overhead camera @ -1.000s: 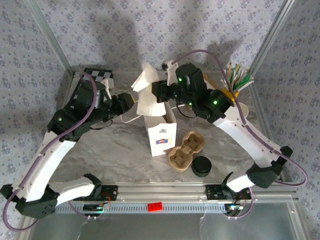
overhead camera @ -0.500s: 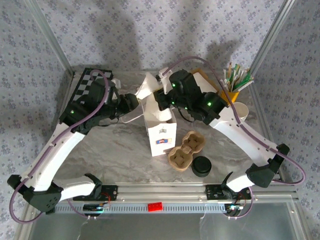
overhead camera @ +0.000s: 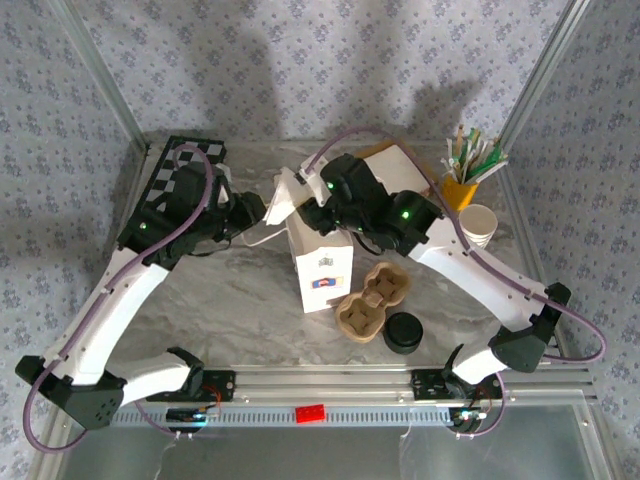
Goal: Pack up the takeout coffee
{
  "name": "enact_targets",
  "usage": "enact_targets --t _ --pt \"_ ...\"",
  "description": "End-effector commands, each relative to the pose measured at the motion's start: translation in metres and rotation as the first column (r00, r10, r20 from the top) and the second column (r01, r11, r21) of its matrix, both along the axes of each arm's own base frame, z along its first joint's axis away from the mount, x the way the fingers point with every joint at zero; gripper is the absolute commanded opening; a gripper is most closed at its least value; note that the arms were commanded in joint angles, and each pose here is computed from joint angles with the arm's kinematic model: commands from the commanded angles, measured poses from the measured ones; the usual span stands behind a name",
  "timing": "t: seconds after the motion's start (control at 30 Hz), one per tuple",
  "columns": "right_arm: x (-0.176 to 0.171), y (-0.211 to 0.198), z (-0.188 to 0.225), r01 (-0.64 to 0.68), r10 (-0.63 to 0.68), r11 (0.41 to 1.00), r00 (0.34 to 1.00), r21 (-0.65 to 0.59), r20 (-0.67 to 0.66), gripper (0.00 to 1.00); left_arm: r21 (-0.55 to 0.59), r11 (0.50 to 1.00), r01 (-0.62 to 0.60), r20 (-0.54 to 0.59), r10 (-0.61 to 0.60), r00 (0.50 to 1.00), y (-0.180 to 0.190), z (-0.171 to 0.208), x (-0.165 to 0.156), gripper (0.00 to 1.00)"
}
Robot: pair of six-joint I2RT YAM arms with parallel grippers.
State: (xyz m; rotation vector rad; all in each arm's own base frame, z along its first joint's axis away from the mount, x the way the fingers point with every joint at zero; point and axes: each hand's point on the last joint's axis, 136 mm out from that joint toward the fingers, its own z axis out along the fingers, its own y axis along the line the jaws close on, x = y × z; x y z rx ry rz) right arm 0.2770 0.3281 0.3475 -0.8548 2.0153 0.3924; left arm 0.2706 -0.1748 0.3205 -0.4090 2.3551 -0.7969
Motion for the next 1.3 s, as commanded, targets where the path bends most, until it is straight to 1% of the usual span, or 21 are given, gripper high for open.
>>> enact_targets --t 0.0,0.07,0.1,0.2,0.27,0.4,0.5,0.57,0.7,0.73,0.8,0.83,0.87,0.9,0.93,0.97,1.03,1.1,1.17,1.23,1.27 --pt "-0.004 -0.004 0.014 -0.001 0.002 1.000 1.000 -0.024 0.030 0.47 -0.026 1.000 0.010 0.041 -0.009 0.999 0.006 0.019 -0.008 0.39" --pt "-0.009 -0.006 0.025 -0.011 0.011 1.000 0.999 -0.013 0.036 0.53 -0.020 1.000 0.009 0.042 -0.008 0.999 0.009 0.021 -0.009 0.39" --pt "-0.011 -0.007 0.030 -0.017 0.017 1.000 0.999 -0.005 0.033 0.55 -0.018 1.000 0.010 0.044 -0.010 0.999 0.010 0.024 -0.010 0.39" --pt "-0.014 -0.006 0.033 -0.020 0.020 1.000 1.000 0.005 -0.006 0.53 -0.014 1.000 0.007 0.054 -0.006 0.999 0.015 0.029 -0.012 0.39" --pt "-0.015 0.002 0.022 -0.033 0.033 0.999 0.998 -0.004 -0.063 0.50 -0.017 1.000 0.003 0.060 -0.002 0.998 0.017 0.031 -0.012 0.39" --pt "-0.006 0.012 0.011 -0.029 0.022 0.998 0.995 -0.063 -0.100 0.32 -0.014 1.000 -0.001 0.061 0.001 0.998 0.019 0.031 -0.012 0.39" --pt "0.006 0.010 0.000 -0.003 -0.011 0.992 0.994 -0.124 -0.110 0.15 -0.016 1.000 0.006 0.053 -0.006 0.999 0.017 0.029 -0.011 0.39" --pt "0.009 0.004 -0.010 0.009 -0.031 0.986 0.991 -0.164 -0.134 0.09 -0.016 1.000 0.008 0.048 -0.008 0.999 0.017 0.029 -0.012 0.39" --pt "0.008 0.001 -0.021 0.016 -0.045 0.982 0.987 -0.189 -0.154 0.05 -0.010 1.000 0.004 0.044 -0.004 0.999 0.019 0.028 -0.013 0.39" --pt "0.005 0.001 -0.016 0.016 -0.043 0.985 0.987 -0.172 -0.154 0.04 -0.009 1.000 0.005 0.048 -0.004 0.999 0.019 0.029 -0.013 0.39" --pt "0.000 0.003 0.008 0.012 -0.026 0.995 0.989 -0.096 -0.147 0.04 -0.003 1.000 0.004 0.057 -0.003 0.998 0.022 0.032 -0.012 0.39" --pt "-0.001 0.001 0.028 0.018 -0.023 0.999 0.992 -0.044 -0.120 0.06 0.003 1.000 -0.002 0.063 0.002 0.998 0.025 0.035 -0.011 0.39" --pt "-0.001 -0.002 0.044 0.031 -0.031 1.000 0.995 -0.005 -0.096 0.12 0.010 1.000 -0.005 0.072 0.004 0.997 0.029 0.038 -0.011 0.40" --pt "0.000 -0.009 0.060 0.045 -0.043 0.998 0.996 0.032 -0.076 0.17 0.022 1.000 -0.012 0.081 0.011 0.997 0.034 0.041 -0.010 0.43" --pt "0.000 -0.018 0.072 0.058 -0.054 0.997 0.996 0.056 -0.065 0.18 0.036 0.999 -0.029 0.088 0.026 0.996 0.042 0.043 -0.010 0.47" --pt "0.002 -0.031 0.081 0.096 -0.092 0.993 0.994 0.070 -0.061 0.20 0.049 0.998 -0.046 0.095 0.041 0.995 0.050 0.045 -0.010 0.48" --pt "0.006 -0.065 0.091 0.198 -0.194 0.977 0.979 0.077 -0.058 0.30 0.093 0.991 -0.095 0.115 0.084 0.990 0.072 0.048 -0.012 0.53" --pt "0.011 -0.101 0.090 0.305 -0.301 0.950 0.951 0.070 -0.065 0.38 0.159 0.976 -0.147 0.133 0.126 0.983 0.094 0.043 -0.015 0.57" --pt "0.013 -0.142 0.078 0.425 -0.420 0.903 0.904 0.059 -0.083 0.48 0.230 0.954 -0.194 0.123 0.169 0.978 0.117 0.029 -0.019 0.63" --pt "0.012 -0.189 0.055 0.551 -0.548 0.834 0.833 0.028 -0.078 0.55 0.309 0.912 -0.271 0.097 0.254 0.962 0.143 0.007 -0.022 0.68" --pt "0.010 -0.209 0.044 0.602 -0.600 0.799 0.798 0.017 -0.065 0.59 0.339 0.894 -0.293 0.105 0.273 0.956 0.151 0.000 -0.021 0.70"
